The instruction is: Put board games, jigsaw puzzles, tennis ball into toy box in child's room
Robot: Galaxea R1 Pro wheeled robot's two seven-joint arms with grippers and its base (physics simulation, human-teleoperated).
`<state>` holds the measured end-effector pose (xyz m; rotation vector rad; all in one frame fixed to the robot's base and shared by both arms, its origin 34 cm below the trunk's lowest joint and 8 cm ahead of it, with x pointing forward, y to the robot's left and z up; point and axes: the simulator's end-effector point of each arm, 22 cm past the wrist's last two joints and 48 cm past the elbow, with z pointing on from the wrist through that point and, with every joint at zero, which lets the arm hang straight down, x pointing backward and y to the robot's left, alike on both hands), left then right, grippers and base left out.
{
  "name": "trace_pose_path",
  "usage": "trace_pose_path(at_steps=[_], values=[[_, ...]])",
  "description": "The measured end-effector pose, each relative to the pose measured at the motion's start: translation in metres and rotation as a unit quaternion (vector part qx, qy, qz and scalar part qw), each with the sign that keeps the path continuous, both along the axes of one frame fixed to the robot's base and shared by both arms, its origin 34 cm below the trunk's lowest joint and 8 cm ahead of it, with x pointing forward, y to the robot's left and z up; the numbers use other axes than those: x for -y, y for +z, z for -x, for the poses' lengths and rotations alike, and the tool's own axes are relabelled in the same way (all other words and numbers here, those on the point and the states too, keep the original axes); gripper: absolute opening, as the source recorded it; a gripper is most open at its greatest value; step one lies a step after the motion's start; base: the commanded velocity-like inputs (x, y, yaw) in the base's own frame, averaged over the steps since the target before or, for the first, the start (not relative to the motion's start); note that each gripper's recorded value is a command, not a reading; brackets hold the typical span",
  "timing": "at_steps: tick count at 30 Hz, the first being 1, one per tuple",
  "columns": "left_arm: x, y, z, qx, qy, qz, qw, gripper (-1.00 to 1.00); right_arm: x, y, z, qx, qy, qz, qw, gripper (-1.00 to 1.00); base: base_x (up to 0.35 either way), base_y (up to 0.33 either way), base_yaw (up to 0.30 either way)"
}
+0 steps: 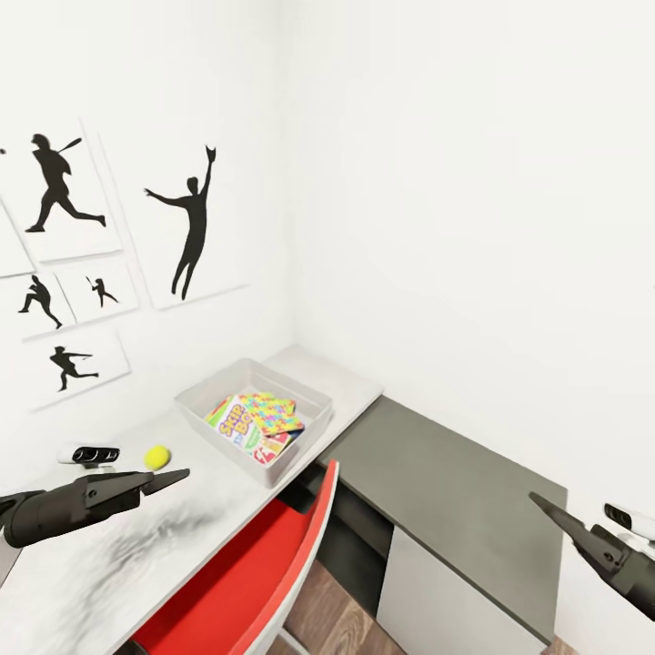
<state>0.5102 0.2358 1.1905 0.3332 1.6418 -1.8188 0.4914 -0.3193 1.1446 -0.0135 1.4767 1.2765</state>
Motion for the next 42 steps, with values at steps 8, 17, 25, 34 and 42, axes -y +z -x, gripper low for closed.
trace_pose_path(at_steps=[8, 17, 25, 34, 42], values=[[0.000, 0.003, 0.001, 0.004, 0.000, 0.000, 1.0000, 1.00, 0.002, 0.002, 0.001, 0.008, -0.003, 0.004, 1.0000, 1.00, 0.014, -0.005, -0.167], [0.000, 0.007, 0.004, 0.010, 0.000, 0.000, 1.0000, 1.00, 0.003, 0.007, 0.003, 0.014, -0.004, 0.004, 0.9999, 1.00, 0.128, -0.140, -0.195], [0.000, 0.011, 0.005, 0.015, 0.000, 0.000, 0.9999, 1.00, 0.003, 0.010, 0.004, 0.019, -0.005, 0.004, 0.9998, 1.00, 0.084, -0.046, -0.199], [0.000, 0.014, 0.007, 0.018, 0.000, 0.000, 0.9998, 1.00, 0.003, 0.013, 0.005, 0.022, -0.005, 0.004, 0.9997, 1.00, 0.115, 0.048, -0.105], [0.000, 0.014, 0.007, 0.023, 0.001, -0.001, 0.9997, 1.00, 0.003, 0.013, 0.005, 0.023, -0.005, 0.004, 0.9997, 1.00, 0.053, 0.031, -0.012]])
